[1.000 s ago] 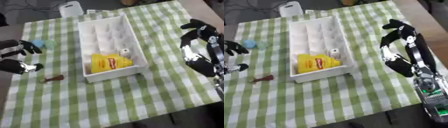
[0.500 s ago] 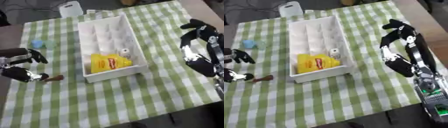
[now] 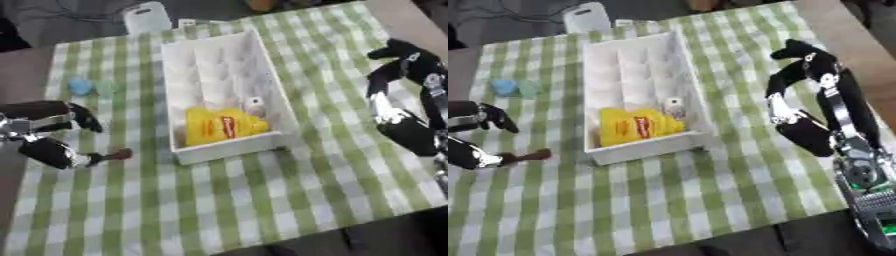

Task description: Pick up objects on the table and place them in the box.

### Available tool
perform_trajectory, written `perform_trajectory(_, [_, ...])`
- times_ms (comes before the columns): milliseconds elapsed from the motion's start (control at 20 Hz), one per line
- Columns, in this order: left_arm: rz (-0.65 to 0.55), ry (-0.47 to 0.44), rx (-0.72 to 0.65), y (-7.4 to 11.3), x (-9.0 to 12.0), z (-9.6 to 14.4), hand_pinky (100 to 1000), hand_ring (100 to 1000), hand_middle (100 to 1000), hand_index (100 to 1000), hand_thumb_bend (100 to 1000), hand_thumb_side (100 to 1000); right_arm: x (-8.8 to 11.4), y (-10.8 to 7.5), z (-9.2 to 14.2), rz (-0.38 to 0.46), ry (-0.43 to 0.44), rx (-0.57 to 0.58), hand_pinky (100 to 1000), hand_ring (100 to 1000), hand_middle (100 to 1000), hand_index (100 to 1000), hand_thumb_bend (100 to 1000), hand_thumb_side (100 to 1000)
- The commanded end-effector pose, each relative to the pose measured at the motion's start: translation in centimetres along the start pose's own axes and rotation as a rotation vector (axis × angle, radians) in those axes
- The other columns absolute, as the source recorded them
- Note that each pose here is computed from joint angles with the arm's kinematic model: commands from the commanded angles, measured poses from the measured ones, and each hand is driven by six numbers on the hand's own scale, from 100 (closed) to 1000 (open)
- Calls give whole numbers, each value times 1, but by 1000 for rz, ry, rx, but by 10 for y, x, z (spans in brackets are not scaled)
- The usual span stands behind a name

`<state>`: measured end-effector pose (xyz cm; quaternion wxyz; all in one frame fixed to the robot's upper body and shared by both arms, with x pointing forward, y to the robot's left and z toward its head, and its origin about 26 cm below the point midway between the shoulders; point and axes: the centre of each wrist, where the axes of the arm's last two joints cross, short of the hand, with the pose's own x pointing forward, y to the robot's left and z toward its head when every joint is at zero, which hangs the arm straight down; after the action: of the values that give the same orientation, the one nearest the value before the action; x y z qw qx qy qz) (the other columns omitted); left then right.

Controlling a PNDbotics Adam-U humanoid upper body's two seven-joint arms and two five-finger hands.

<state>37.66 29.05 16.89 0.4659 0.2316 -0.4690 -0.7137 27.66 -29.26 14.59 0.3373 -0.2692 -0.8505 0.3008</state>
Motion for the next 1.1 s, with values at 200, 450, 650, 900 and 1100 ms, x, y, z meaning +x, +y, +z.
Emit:
perform_trajectory(200, [-27, 35, 34, 12, -4, 1, 793, 826, 765, 850, 418, 442, 5, -8, -6, 17, -37, -5, 563, 609, 725, 939, 100, 501])
perform_trajectory(450, [-18, 35, 50, 12, -3, -3, 785, 810, 735, 831, 408, 422, 5, -8, -6, 18, -38, -5, 563, 609, 725, 939, 100, 506])
perform_trajectory(650, [-17, 35, 70, 11, 0, -8, 782, 802, 724, 823, 414, 423, 5, -8, -6, 18, -37, -5, 563, 609, 725, 939, 100, 508])
perform_trajectory(900, [-21, 35, 82, 10, 4, -13, 780, 799, 712, 813, 422, 423, 5, -8, -6, 17, -37, -5, 563, 609, 725, 939, 100, 509])
perform_trajectory(1100, [-38, 41, 81, 6, 11, -21, 797, 822, 691, 795, 444, 426, 6, -8, -7, 17, -37, -5, 563, 609, 726, 939, 100, 508])
